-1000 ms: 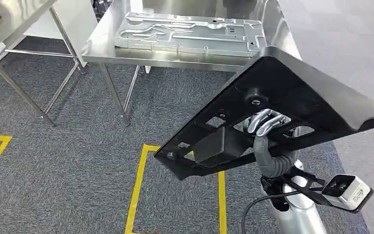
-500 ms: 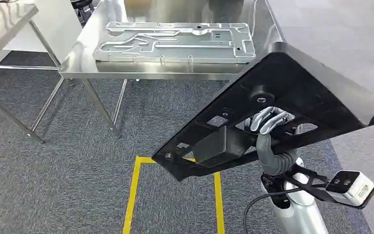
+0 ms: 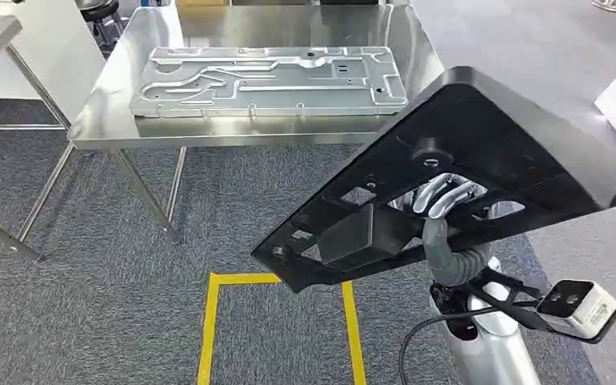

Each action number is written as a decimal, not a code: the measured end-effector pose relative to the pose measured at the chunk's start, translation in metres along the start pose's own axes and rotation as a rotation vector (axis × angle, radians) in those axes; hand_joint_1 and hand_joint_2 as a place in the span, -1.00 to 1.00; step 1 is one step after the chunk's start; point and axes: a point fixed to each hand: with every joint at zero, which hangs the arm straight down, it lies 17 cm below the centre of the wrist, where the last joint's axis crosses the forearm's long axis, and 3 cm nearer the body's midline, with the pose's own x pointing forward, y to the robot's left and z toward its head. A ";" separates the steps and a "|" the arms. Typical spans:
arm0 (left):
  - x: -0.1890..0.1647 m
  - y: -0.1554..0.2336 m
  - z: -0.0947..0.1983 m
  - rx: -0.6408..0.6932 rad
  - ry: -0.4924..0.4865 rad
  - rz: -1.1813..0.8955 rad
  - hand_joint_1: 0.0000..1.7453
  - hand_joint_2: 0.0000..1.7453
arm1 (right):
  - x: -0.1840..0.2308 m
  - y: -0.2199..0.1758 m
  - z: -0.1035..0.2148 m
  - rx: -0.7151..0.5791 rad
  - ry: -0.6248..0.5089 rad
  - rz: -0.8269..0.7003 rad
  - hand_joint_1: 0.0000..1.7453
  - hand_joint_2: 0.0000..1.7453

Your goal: Take the parts from the cabinet and place them on the table.

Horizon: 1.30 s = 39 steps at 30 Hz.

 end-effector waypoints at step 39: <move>0.004 -0.001 -0.001 -0.007 -0.006 -0.005 -1.00 1.00 | 0.012 -0.002 -0.003 -0.023 -0.036 0.000 1.00 1.00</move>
